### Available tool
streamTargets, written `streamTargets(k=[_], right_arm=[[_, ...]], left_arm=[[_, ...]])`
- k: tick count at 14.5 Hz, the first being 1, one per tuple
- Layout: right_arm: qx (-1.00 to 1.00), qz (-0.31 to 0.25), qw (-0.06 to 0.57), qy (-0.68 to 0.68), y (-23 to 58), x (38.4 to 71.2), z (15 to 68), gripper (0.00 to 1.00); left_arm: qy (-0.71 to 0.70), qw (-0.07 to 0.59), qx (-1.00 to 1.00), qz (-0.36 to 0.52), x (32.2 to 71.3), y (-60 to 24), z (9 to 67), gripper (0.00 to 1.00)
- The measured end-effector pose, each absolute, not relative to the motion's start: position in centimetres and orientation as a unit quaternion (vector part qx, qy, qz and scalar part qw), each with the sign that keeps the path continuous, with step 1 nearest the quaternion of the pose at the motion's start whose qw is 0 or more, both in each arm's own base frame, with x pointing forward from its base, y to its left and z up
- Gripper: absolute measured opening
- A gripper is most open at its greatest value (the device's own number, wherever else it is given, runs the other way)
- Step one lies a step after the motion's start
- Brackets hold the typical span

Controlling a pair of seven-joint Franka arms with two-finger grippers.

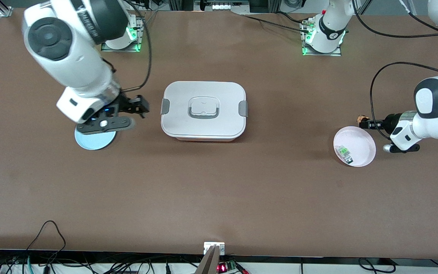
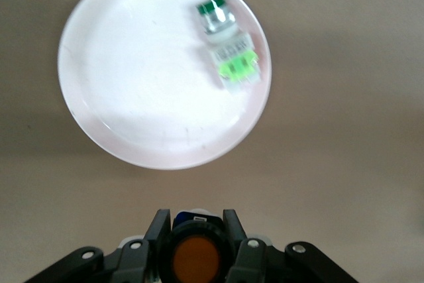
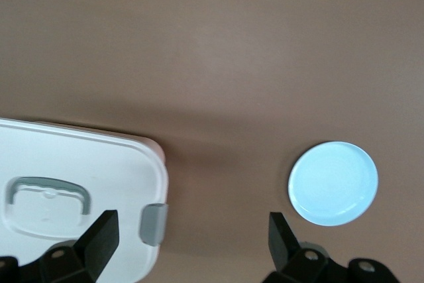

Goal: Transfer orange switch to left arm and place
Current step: 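Lower the switch onto the pink dish with the left gripper while the right gripper retracts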

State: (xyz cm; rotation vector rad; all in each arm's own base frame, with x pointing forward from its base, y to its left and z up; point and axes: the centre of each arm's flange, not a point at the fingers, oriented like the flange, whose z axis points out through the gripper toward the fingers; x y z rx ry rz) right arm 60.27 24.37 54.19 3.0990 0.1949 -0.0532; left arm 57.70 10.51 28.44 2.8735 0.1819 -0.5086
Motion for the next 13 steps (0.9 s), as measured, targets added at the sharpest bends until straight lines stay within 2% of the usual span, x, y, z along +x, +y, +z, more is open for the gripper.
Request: streamTargets(k=[4, 7, 13], right_arm=[[0.998, -0.040, 0.016, 0.048, 16.2, 59.4, 54.4, 1.00], [0.999, -0.040, 0.009, 0.023, 9.4, 58.0, 56.0, 1.00], [1.000, -0.029, 0.007, 0.002, 5.2, 54.1, 58.4, 1.00]], left_arm=[[0.066, 0.086, 0.985, -0.130, 60.0, 11.7, 25.5, 0.39], [0.067, 0.084, 0.985, -0.133, 60.3, 11.7, 23.4, 0.39], [0.081, 0.085, 0.982, -0.151, 59.8, 11.7, 21.5, 0.39]])
